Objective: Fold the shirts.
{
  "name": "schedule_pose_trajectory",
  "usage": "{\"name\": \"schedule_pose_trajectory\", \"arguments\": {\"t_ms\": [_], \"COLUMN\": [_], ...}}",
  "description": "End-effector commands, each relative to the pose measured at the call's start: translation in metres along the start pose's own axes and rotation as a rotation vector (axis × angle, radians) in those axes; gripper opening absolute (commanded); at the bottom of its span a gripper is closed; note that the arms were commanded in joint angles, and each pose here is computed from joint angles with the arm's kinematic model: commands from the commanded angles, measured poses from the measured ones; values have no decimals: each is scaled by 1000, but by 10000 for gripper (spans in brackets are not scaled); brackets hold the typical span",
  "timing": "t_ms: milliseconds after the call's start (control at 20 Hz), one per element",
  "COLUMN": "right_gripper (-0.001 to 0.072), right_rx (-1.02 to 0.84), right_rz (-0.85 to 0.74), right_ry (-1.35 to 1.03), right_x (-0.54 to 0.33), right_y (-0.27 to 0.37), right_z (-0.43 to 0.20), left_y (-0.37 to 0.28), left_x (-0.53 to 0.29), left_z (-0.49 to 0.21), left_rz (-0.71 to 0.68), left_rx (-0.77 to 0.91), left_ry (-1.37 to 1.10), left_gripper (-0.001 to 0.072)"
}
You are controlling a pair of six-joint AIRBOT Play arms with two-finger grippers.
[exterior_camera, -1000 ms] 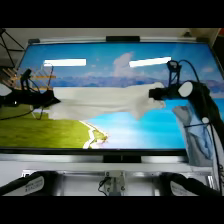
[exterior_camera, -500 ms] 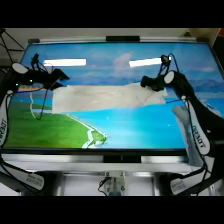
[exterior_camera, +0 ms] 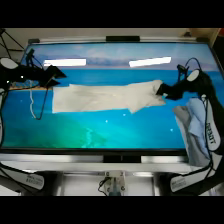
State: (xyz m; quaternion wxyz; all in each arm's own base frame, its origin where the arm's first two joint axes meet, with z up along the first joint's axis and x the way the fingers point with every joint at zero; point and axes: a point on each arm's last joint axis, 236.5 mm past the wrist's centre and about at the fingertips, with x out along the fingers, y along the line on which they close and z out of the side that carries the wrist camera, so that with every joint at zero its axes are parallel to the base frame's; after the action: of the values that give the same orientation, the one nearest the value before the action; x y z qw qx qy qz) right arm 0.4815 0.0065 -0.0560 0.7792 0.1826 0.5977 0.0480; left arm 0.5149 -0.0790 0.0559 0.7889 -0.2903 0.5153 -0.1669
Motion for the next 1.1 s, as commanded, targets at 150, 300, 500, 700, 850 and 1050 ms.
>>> {"name": "schedule_pose_trajectory", "arguments": {"t_ms": [150, 300, 500, 700, 850, 1050], "right_gripper": [703, 682, 65, 63, 63, 63], "right_rx": [99, 93, 115, 14, -117, -223], "right_rz": [135, 198, 340, 508, 539, 542], "right_ry": [98, 132, 128, 71, 18, -43], "right_x": [49, 64, 51, -31, -113, -200], "right_y": [27, 54, 91, 133, 162, 188], "right_z": [-18, -27, -21, 2, -6, -39], "left_y": [-46, -62, -76, -85, -103, -155], "left_x": [11, 20, 29, 50, 91, 163], "left_z": [-25, -34, -42, -58, -97, -174], "left_rz": [-39, -52, -63, -70, -97, -193], "left_rx": [108, 137, 167, 182, 201, 175], "left_ry": [59, 76, 88, 137, 247, 392], "left_gripper": [720, 720, 714, 190, 46, 30]}}
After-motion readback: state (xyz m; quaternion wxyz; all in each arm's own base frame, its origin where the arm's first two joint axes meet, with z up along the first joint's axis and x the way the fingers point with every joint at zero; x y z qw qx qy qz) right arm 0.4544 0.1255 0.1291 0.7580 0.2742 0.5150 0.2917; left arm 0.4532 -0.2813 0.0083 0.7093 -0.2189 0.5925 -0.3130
